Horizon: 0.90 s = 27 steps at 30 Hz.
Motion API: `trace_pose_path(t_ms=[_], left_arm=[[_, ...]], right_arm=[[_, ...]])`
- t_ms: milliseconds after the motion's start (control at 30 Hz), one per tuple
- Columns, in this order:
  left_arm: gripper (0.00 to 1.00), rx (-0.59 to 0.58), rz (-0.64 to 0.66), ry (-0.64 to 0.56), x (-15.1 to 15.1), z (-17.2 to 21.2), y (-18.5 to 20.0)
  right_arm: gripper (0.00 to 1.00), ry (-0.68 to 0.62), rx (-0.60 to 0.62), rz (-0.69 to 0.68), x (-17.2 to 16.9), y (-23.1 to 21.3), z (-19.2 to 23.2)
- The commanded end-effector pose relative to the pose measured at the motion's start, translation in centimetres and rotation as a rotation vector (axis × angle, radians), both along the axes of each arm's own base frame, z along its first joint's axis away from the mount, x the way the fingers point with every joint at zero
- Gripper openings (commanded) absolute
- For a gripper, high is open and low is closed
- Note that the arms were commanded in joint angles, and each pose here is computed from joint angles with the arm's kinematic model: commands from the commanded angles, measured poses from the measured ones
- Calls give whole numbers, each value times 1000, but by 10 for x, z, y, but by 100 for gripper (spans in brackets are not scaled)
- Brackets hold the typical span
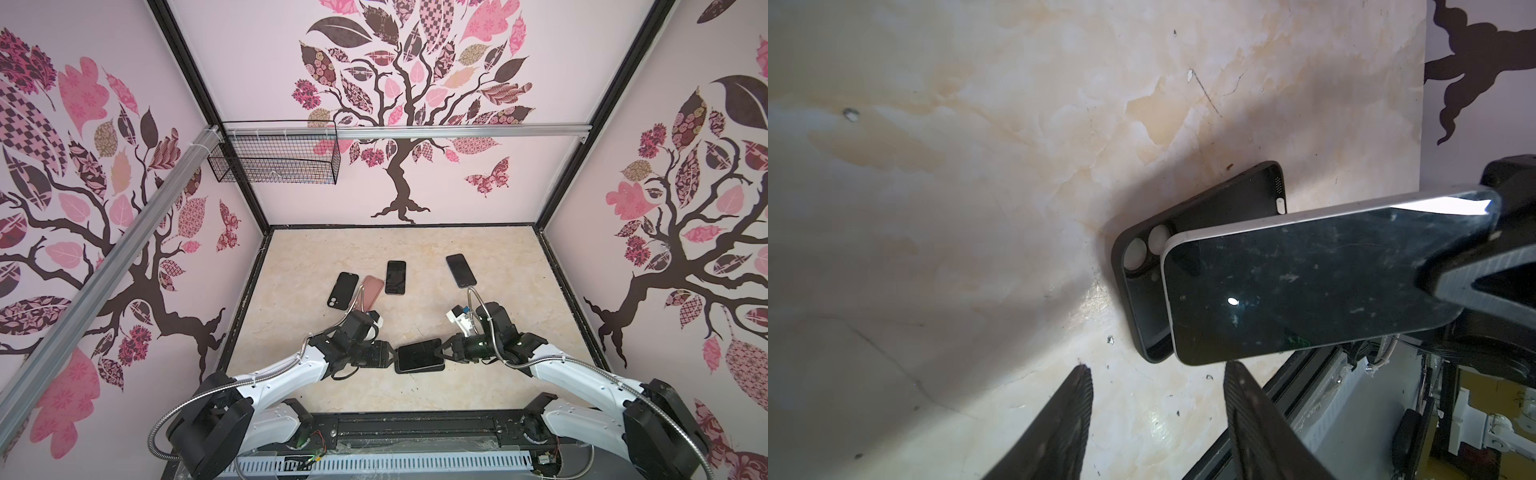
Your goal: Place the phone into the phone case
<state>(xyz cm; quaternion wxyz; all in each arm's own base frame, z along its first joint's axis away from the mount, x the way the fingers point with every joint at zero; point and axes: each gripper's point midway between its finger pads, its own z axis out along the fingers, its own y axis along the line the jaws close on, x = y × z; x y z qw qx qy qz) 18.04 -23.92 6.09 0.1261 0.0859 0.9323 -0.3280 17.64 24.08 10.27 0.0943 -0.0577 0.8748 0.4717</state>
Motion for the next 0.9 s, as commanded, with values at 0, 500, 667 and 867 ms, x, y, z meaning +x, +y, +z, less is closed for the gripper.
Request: trace_pose_path(t_ms=[0,500,667,867], left_arm=[[54,-11,-17,-8,-1,-6,-4],[44,10,-43,32,-4,-25,-8],[40,-2,-48,39,-4,-28,-11],[36,-15,-49,59,-6,-35,-13]], right_arm=[[0,-11,46,18,5,6,6],[0,59,39,36,4,9,-12],[0,99,37,70,-1,11,-21],[0,126,37,74,-5,11,-31]])
